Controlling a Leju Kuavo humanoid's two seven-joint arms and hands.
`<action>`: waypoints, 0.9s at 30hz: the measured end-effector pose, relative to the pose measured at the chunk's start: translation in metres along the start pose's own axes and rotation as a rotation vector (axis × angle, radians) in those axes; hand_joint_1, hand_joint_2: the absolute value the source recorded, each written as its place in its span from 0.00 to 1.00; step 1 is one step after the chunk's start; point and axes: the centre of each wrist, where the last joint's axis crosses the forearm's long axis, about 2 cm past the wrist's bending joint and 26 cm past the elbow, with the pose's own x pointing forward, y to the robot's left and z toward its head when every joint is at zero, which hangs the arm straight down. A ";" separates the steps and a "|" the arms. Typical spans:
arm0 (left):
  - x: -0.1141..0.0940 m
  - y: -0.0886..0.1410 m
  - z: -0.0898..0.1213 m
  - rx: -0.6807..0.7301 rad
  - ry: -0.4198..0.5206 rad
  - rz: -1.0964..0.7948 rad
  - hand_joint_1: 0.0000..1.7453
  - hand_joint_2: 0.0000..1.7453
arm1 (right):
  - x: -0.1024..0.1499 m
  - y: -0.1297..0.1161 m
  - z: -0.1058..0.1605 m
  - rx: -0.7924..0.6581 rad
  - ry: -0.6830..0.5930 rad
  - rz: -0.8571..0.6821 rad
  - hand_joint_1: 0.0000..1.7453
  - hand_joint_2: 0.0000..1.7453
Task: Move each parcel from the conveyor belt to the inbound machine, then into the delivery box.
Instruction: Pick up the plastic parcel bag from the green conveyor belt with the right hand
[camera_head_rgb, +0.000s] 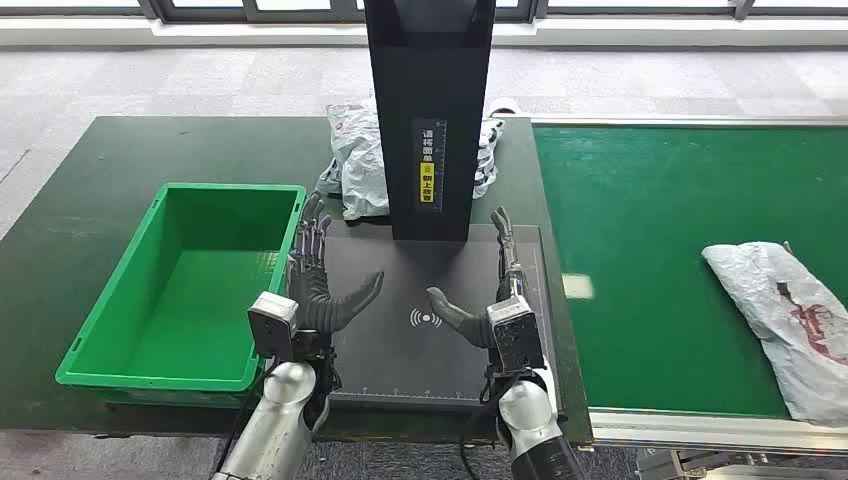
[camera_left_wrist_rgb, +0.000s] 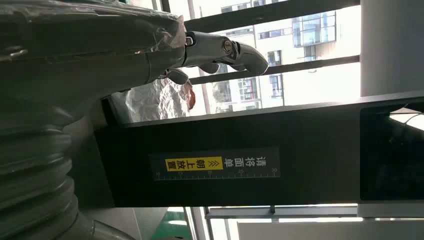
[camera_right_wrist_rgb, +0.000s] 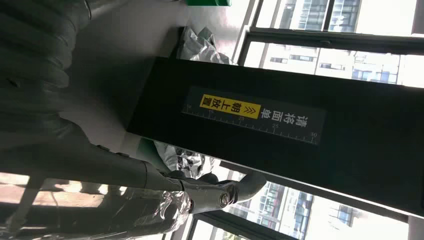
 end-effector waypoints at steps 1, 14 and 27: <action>0.000 0.000 0.000 0.000 0.000 0.000 0.00 1.00 | 0.000 0.000 0.000 -0.001 0.000 0.001 0.00 1.00; 0.000 0.000 0.000 0.002 0.002 0.005 0.00 1.00 | 0.001 0.000 0.001 -0.001 -0.005 0.009 0.00 1.00; 0.000 0.007 0.016 0.054 0.017 -0.022 0.00 1.00 | -0.021 -0.063 0.007 0.028 0.048 0.955 0.00 1.00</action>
